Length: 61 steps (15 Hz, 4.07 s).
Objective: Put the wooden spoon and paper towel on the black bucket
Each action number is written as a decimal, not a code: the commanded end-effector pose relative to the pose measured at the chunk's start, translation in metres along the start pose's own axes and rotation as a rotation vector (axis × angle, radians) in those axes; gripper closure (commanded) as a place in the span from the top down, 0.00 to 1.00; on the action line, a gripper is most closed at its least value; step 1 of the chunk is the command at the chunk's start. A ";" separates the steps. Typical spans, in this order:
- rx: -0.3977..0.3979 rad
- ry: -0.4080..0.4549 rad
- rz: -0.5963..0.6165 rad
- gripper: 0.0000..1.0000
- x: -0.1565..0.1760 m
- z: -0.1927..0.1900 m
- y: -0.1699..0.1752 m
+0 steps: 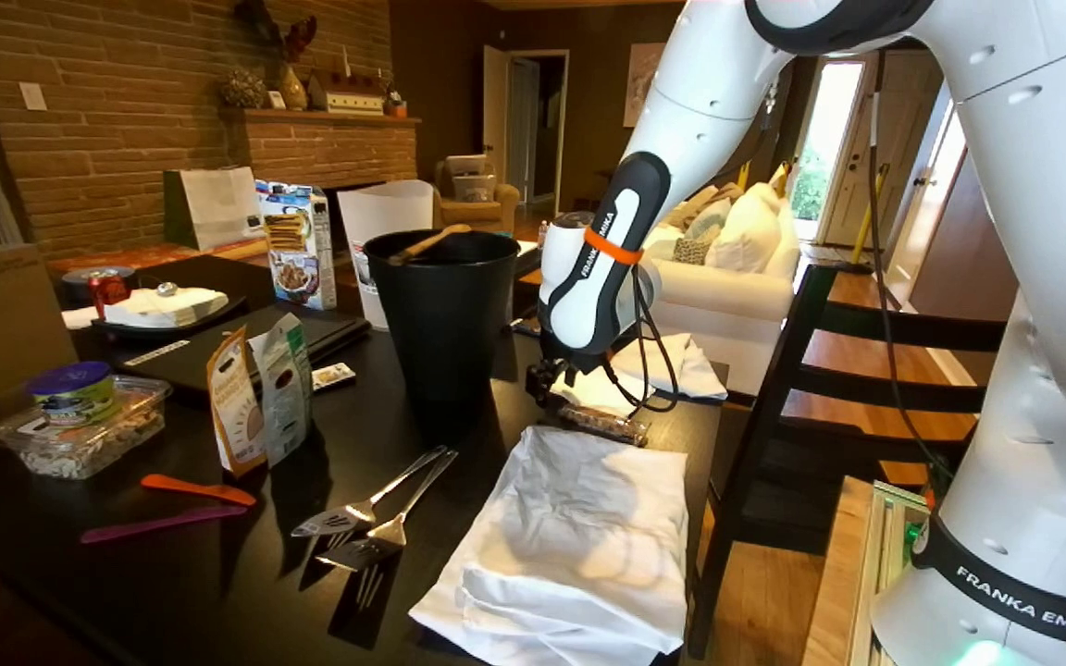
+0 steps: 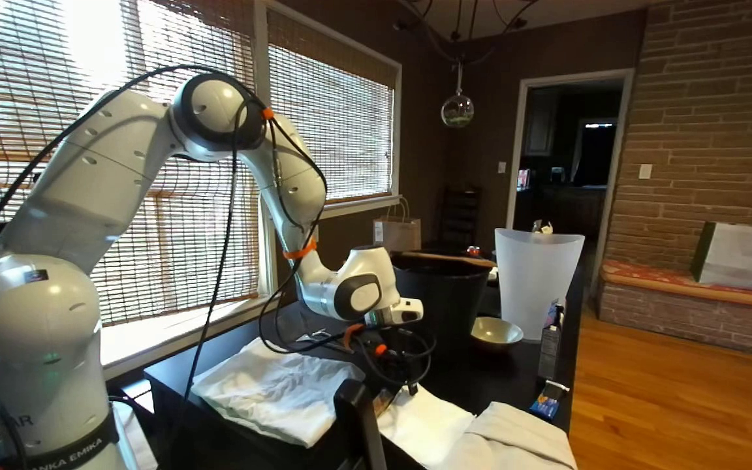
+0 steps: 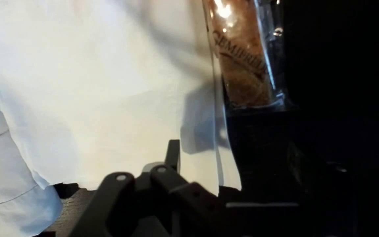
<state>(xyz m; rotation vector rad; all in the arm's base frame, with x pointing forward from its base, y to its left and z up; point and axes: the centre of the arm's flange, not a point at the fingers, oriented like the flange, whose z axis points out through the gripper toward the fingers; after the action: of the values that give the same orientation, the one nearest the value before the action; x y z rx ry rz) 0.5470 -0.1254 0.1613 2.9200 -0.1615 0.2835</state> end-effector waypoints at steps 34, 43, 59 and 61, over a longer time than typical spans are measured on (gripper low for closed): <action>-0.021 -0.091 0.397 0.03 0.100 -0.266 0.092; 0.018 -0.036 0.457 0.02 0.126 -0.313 0.074; -0.014 -0.044 0.624 0.03 0.201 -0.348 0.079; -0.018 -0.067 0.665 0.03 0.214 -0.349 0.070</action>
<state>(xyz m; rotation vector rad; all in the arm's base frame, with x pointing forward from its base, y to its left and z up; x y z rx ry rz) 0.6469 -0.1456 0.5416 2.7859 -1.0424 0.3182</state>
